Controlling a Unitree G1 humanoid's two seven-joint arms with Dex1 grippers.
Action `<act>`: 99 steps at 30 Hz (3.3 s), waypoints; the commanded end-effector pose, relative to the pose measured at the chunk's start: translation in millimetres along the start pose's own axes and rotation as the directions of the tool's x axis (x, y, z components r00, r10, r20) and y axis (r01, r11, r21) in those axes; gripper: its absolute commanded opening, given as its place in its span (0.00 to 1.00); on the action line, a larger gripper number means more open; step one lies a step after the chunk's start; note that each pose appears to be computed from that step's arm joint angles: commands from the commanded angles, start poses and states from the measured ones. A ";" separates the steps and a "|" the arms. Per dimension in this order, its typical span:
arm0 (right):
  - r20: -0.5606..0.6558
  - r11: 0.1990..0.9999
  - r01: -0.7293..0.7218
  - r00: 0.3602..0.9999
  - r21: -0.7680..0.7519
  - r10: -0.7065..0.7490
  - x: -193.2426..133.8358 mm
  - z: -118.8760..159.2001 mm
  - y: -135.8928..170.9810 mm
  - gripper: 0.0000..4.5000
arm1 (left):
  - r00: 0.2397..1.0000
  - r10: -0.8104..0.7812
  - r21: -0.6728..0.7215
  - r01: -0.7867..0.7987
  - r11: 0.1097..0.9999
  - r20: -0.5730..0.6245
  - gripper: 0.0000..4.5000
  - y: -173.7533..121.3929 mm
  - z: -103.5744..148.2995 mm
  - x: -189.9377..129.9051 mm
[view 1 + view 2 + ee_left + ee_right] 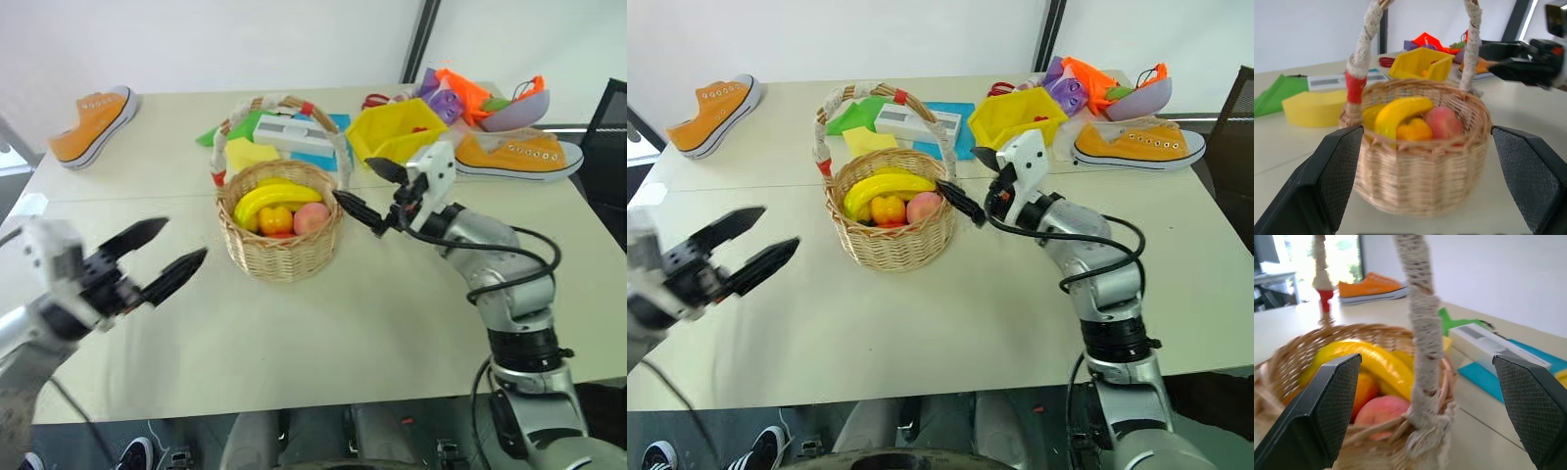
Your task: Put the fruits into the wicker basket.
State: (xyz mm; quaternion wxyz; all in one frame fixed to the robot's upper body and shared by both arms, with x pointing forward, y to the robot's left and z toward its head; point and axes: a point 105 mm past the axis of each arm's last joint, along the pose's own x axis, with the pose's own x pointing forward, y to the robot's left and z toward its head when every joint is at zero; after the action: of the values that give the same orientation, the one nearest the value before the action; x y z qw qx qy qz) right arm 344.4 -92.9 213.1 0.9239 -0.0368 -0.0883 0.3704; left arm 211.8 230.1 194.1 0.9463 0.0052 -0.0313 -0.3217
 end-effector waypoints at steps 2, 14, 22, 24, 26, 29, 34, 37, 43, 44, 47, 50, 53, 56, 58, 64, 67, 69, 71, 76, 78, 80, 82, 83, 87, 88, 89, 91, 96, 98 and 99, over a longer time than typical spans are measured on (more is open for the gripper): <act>0.047 1.000 0.001 0.999 -0.012 -0.001 9.7 6.3 9.9 1.00 | 0.997 0.059 0.050 -0.061 0.997 0.049 0.99 10.3 0.7 -17.6; 0.063 1.000 0.026 0.998 -0.003 -0.026 24.6 1.6 8.3 0.37 | 0.994 0.085 0.068 -0.090 0.994 0.064 1.00 8.1 -14.2 -25.9; 0.076 0.992 0.128 0.989 0.005 -0.128 14.5 5.2 -17.7 0.01 | 0.994 0.048 0.059 -0.054 0.997 0.096 1.00 5.9 -12.4 -12.8; 0.079 0.984 0.177 0.981 0.000 -0.176 8.2 6.9 -31.7 0.01 | 0.993 0.034 0.051 -0.039 0.998 0.109 1.00 4.5 -11.3 -5.6; 0.084 0.981 0.193 0.978 -0.004 -0.192 0.9 8.7 -40.7 0.01 | 0.992 0.007 0.037 -0.011 0.999 0.127 1.00 1.4 -10.4 4.8; 0.082 0.977 0.210 0.975 -0.040 -0.206 -11.7 10.3 -51.9 0.01 | 0.987 -0.041 0.013 0.039 0.999 0.154 1.00 -5.3 -9.6 21.1; 0.078 0.959 0.268 0.962 -0.093 -0.261 -54.1 19.8 -78.2 0.01 | 0.964 -0.158 -0.033 0.169 0.985 0.216 1.00 -22.6 -10.2 61.6; 0.065 0.931 0.337 0.941 -0.139 -0.331 -80.4 22.9 -94.8 0.01 | 0.951 -0.198 -0.049 0.216 0.975 0.237 1.00 -24.5 -8.6 78.6; 0.054 0.860 0.454 0.889 -0.231 -0.455 -132.9 31.4 -125.4 0.01 | 0.915 -0.342 -0.083 0.366 0.927 0.215 1.00 -41.4 -18.9 105.2; 0.050 0.851 0.467 0.881 -0.240 -0.470 -138.7 31.9 -128.0 0.01 | 0.909 -0.360 -0.086 0.384 0.919 0.211 1.00 -43.8 -21.0 109.0; 0.044 0.827 0.505 0.858 -0.246 -0.511 -150.7 29.0 -132.1 0.01 | 0.900 -0.385 -0.080 0.407 0.910 0.207 1.00 -47.0 -25.3 121.6; 0.052 0.823 0.519 0.851 -0.231 -0.522 -152.6 26.4 -128.3 0.01 | 0.888 -0.416 -0.060 0.435 0.899 0.195 1.00 -51.2 -28.0 130.1; 0.052 0.822 0.523 0.849 -0.224 -0.526 -152.9 23.3 -124.9 0.01 | 0.879 -0.442 -0.032 0.454 0.890 0.179 1.00 -54.1 -29.5 133.3; 0.054 0.809 0.539 0.838 -0.236 -0.543 -155.9 22.5 -126.2 0.01 | 0.876 -0.442 -0.032 0.456 0.890 0.192 1.00 -53.0 -25.9 135.3; 0.054 0.808 0.540 0.837 -0.236 -0.544 -154.7 21.7 -126.2 0.01 | 0.879 -0.437 -0.021 0.449 0.893 0.193 1.00 -51.7 -24.8 135.6; 0.034 0.821 0.524 0.846 -0.226 -0.531 -150.2 11.1 -126.3 0.01 | 0.891 -0.407 -0.011 0.418 0.909 0.201 1.00 -48.4 -22.4 135.4; 0.051 0.812 0.535 0.841 -0.235 -0.539 -155.0 10.0 -134.3 0.32 | 0.898 -0.391 -0.014 0.402 0.916 0.203 1.00 -48.1 -23.4 133.3; 0.060 0.811 0.538 0.839 -0.230 -0.540 -155.3 10.7 -137.0 0.57 | 0.901 -0.383 -0.018 0.395 0.919 0.202 1.00 -47.9 -24.3 132.2; 0.054 0.811 0.539 0.838 -0.227 -0.543 -153.4 8.5 -138.9 0.79 | 0.905 -0.375 -0.021 0.386 0.922 0.201 1.00 -47.0 -25.1 131.3; 0.040 0.794 0.580 0.811 -0.185 -0.583 -159.1 -2.5 -136.7 0.99 | 0.909 -0.362 -0.027 0.375 0.927 0.205 1.00 -46.0 -25.2 130.2; 0.123 0.743 0.650 0.760 -0.159 -0.638 -175.6 5.5 -128.0 0.99 | 0.914 -0.349 -0.037 0.364 0.931 0.208 1.00 -44.1 -25.9 129.1; 0.187 0.713 0.690 0.723 -0.129 -0.665 -188.9 14.0 -113.5 0.99 | 0.916 -0.341 -0.043 0.358 0.933 0.211 1.00 -42.8 -26.3 128.3; 0.207 0.715 0.691 0.719 -0.105 -0.664 -195.3 16.4 -96.0 0.99 | 0.917 -0.337 -0.047 0.354 0.934 0.212 1.00 -42.0 -26.9 128.1; 0.213 0.721 0.686 0.722 -0.094 -0.659 -196.4 17.4 -87.3 0.99 | 0.918 -0.335 -0.049 0.353 0.934 0.213 1.00 -41.7 -27.0 128.1; 0.222 0.756 0.648 0.754 -0.097 -0.618 -192.1 18.5 -54.3 0.99 | 0.918 -0.334 -0.054 0.353 0.934 0.212 1.00 -41.4 -27.9 129.1; 0.223 0.769 0.632 0.767 -0.102 -0.601 -188.7 19.2 -47.6 0.99 | 0.919 -0.332 -0.055 0.350 0.935 0.212 1.00 -40.8 -27.8 128.9; 0.215 0.792 0.601 0.792 -0.110 -0.571 -183.5 18.4 -39.8 0.99 | 0.921 -0.327 -0.055 0.345 0.937 0.212 1.00 -40.0 -27.9 128.6; 0.183 0.850 0.517 0.849 -0.102 -0.495 -167.9 13.0 -23.8 0.99 | 0.929 -0.303 -0.053 0.320 0.946 0.212 1.00 -35.4 -28.2 127.1; 0.067 0.992 0.115 0.992 -0.057 -0.111 -109.6 -2.4 27.9 0.99 | 0.966 -0.191 0.012 0.192 0.981 0.177 1.00 -9.9 -32.2 109.1; 0.039 0.999 -0.023 0.999 -0.041 0.024 -93.7 -5.2 39.6 0.99 | 0.981 -0.137 0.040 0.132 0.990 0.138 1.00 0.7 -36.0 98.6; 0.019 0.997 -0.061 0.998 -0.050 0.062 -88.8 -8.3 40.3 0.99 | 0.985 -0.117 0.048 0.111 0.993 0.131 1.00 3.9 -36.5 93.8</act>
State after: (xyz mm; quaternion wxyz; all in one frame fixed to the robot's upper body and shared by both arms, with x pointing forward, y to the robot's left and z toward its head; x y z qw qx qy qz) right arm 256.7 -133.0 187.9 0.9228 -0.0544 -0.1111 0.3647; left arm 292.4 164.5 152.7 0.9149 -0.0183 -0.0799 -0.3954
